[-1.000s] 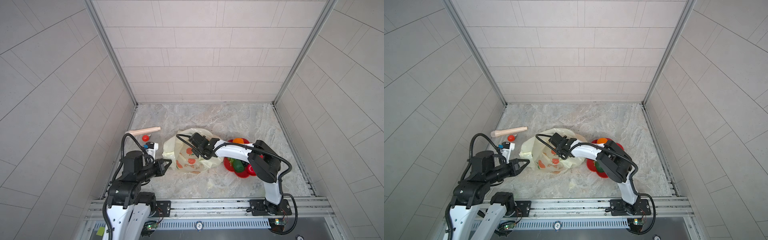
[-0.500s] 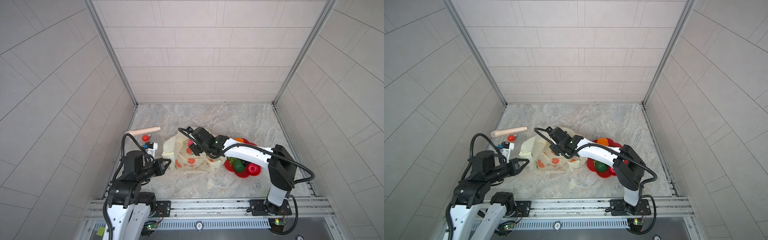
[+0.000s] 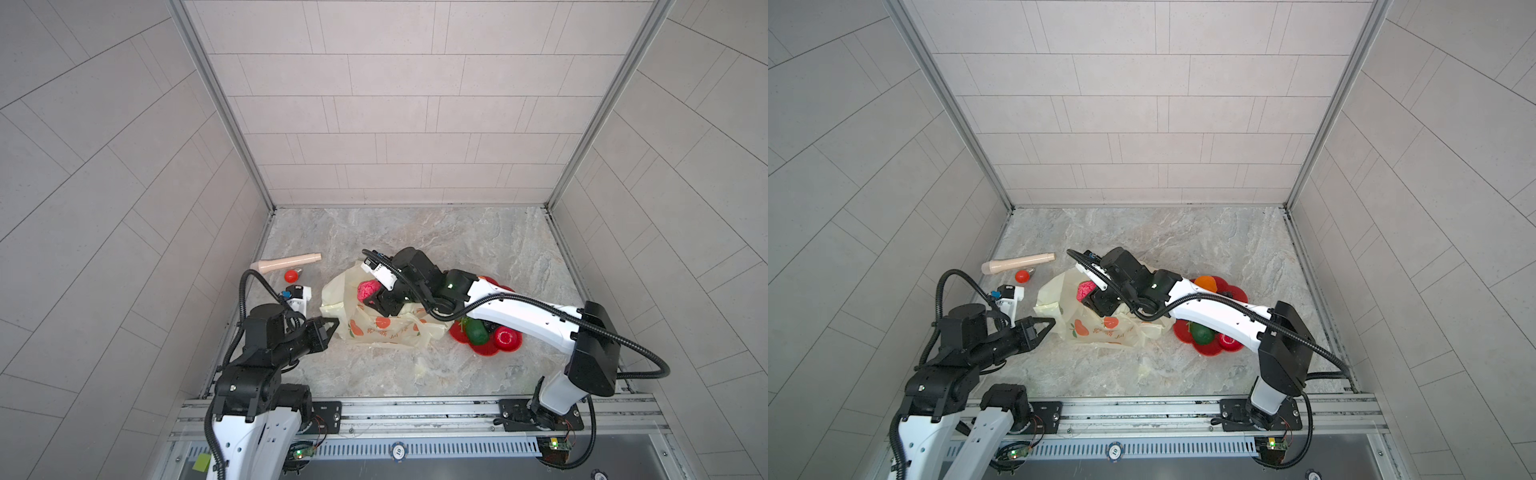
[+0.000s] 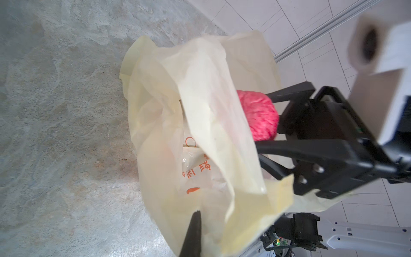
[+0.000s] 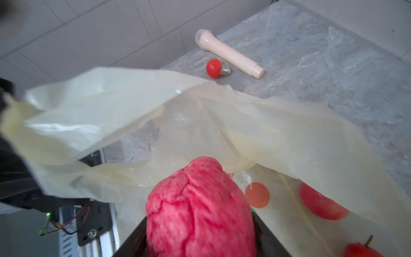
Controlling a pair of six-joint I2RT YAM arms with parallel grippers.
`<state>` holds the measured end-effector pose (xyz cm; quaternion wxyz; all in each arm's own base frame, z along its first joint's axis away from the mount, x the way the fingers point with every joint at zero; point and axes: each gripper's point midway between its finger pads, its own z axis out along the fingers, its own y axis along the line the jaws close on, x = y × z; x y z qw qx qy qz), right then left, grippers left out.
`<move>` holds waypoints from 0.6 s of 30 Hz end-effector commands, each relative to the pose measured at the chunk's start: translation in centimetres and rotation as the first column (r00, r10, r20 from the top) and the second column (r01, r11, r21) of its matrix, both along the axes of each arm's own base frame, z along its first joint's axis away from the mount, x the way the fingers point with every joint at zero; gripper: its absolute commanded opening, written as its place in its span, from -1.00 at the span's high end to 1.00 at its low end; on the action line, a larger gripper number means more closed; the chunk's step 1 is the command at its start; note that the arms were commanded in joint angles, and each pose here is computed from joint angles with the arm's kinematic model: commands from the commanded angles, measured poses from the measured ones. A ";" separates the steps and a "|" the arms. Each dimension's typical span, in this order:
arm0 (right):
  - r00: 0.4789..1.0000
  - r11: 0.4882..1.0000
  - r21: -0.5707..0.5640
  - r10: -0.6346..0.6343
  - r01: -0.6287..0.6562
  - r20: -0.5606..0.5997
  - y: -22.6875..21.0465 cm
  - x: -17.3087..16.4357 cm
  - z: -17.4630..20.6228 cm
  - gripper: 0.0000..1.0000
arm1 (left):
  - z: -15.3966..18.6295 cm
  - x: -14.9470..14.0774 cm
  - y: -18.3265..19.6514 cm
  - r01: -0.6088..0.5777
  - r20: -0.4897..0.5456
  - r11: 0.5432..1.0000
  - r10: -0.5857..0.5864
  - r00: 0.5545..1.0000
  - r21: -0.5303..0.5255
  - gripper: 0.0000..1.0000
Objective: Take fruits out of the plastic bag
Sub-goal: Take out the fake fruit from the plastic bag.
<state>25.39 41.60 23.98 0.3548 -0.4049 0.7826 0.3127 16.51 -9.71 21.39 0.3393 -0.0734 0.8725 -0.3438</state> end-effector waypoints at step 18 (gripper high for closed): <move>0.998 0.985 0.161 0.053 -0.057 0.032 -0.5 -3.0 10.3 0.16 | 0.2 -0.2 0.3 -0.019 0.025 1.000 0.019 1.000 -0.001 0.94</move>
